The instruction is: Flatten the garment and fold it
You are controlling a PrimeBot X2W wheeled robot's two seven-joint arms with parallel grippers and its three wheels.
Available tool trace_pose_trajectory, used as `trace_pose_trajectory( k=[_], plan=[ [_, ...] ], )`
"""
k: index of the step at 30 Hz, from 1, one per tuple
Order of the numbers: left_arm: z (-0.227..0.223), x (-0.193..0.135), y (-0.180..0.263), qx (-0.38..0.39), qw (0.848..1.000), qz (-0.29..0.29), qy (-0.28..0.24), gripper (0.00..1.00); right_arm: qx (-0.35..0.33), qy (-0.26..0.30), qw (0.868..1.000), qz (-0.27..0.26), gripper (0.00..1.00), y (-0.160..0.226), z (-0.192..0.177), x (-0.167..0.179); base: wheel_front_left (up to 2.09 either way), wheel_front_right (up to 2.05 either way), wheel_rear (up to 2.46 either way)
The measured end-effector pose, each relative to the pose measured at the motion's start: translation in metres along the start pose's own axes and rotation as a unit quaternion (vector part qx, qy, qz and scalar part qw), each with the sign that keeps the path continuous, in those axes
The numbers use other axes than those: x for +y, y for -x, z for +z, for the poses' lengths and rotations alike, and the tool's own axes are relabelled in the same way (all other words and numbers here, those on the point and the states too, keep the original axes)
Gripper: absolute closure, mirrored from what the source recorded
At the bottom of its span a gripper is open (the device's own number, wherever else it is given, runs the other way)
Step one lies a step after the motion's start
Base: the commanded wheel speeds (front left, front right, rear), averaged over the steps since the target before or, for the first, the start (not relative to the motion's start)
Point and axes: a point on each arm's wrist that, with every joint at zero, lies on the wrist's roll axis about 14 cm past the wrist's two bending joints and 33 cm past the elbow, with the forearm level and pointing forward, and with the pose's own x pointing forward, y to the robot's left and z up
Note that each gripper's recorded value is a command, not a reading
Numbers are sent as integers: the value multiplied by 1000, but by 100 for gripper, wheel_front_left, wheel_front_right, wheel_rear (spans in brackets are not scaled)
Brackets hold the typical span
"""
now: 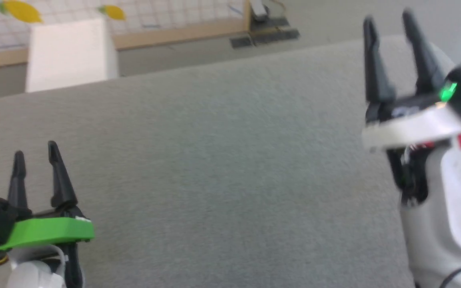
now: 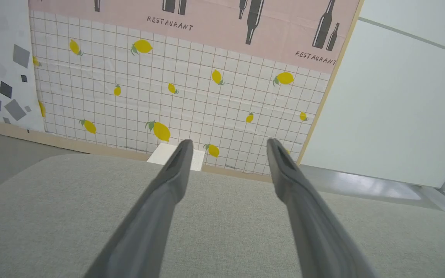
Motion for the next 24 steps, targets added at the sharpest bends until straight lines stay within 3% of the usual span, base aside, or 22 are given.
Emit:
trace_pose_trajectory(
  k=[4,8,15,24],
  plan=[
    [14,9,15,-12,1000,18,-4,0,3,-35,999,2,0,20,-15,13,0,0,0],
    [19,13,37,-6,999,20,-46,0,34,-56,998,7,0,47,-40,26,0,0,0],
    [6,7,53,23,996,10,-83,0,80,-56,995,4,0,75,-65,29,0,0,0],
    [-25,-5,61,67,995,-1,-78,0,142,-48,988,-19,0,109,-98,17,0,0,0]
  ],
)
